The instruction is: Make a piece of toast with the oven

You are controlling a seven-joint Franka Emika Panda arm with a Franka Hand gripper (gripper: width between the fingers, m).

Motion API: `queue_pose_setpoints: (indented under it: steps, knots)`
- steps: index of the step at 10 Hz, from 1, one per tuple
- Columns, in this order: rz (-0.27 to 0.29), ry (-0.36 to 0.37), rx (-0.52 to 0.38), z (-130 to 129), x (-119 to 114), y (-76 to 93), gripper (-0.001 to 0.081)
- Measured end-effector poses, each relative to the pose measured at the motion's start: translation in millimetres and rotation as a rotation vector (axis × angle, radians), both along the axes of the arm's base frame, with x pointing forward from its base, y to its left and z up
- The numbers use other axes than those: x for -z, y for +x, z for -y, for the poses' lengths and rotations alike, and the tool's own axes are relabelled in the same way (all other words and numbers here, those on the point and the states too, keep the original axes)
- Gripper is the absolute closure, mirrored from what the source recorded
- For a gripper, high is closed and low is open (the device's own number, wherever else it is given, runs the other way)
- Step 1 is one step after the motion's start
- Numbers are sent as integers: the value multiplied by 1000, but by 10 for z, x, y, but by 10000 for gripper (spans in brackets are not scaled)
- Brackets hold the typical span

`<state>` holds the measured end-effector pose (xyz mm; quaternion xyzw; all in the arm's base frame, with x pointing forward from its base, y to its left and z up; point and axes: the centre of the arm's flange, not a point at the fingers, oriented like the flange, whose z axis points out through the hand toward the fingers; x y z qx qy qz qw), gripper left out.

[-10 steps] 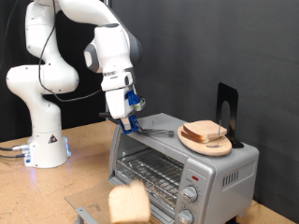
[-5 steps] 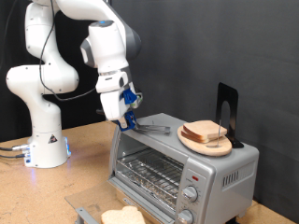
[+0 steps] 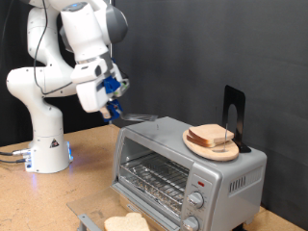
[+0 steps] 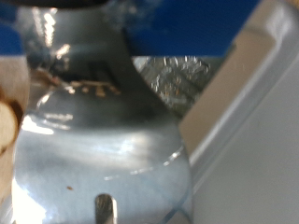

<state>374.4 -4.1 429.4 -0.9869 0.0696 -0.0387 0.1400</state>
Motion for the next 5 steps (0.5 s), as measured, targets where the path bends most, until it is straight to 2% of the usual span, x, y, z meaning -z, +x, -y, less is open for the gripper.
queue_pose_setpoints:
  steps: [1,2,3,5]
  knots:
    - [-58,25,5,97,-51,-25,402]
    - [-36,14,6,84,-41,-5,402]
    - [-13,-7,-89,64,-3,-26,402]
    - [20,-84,-319,201,70,-146,402]
